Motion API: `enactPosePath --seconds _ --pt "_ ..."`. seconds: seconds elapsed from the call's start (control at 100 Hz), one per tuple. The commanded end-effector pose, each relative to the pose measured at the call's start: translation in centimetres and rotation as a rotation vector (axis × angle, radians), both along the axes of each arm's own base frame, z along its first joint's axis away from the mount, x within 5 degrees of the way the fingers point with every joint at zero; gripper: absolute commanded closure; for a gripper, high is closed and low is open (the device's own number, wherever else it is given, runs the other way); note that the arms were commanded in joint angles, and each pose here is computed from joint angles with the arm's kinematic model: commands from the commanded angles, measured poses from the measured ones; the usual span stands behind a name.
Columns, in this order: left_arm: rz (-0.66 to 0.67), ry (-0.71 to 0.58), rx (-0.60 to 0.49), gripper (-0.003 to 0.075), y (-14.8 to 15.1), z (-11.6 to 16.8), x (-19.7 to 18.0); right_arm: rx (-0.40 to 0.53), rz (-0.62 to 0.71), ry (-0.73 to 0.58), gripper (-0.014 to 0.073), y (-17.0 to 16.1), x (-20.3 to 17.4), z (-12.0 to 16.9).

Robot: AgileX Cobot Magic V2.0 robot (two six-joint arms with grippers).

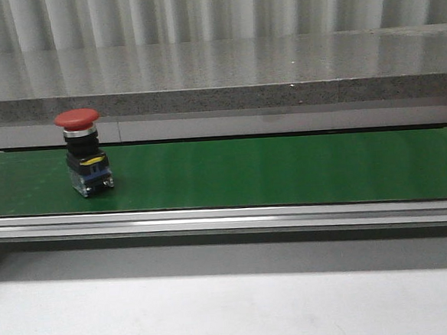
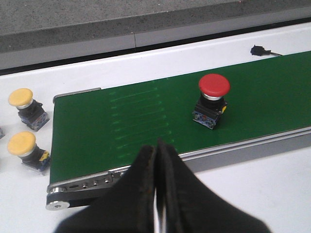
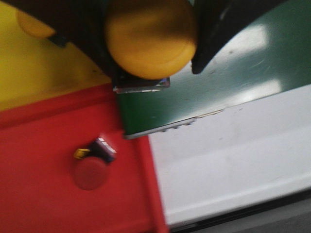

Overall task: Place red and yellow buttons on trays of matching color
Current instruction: 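Lower the yellow button into the yellow tray and open right gripper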

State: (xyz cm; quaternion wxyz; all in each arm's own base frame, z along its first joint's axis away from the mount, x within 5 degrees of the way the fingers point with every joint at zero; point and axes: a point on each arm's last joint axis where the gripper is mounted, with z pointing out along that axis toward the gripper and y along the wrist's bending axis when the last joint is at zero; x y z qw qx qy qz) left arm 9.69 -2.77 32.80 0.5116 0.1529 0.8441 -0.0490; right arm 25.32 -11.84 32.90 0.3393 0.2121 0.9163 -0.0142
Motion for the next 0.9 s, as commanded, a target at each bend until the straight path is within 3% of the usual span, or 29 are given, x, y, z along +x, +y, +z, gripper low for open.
enactPosePath --seconds 0.0,0.32,0.89 --pt "-0.009 -0.092 -0.031 0.0741 -0.2 1.5 0.2 -0.011 -0.132 -0.111 0.0432 -1.9 -1.2 2.1" --pt "-0.009 -0.092 -0.031 0.0741 -0.2 1.5 0.2 0.018 -0.326 -0.142 0.0432 -5.0 -2.6 -0.8" --pt "-0.009 -0.092 -0.031 0.0741 -0.2 1.5 0.2 0.127 -0.372 -0.013 0.0432 -7.0 -0.1 -8.2"
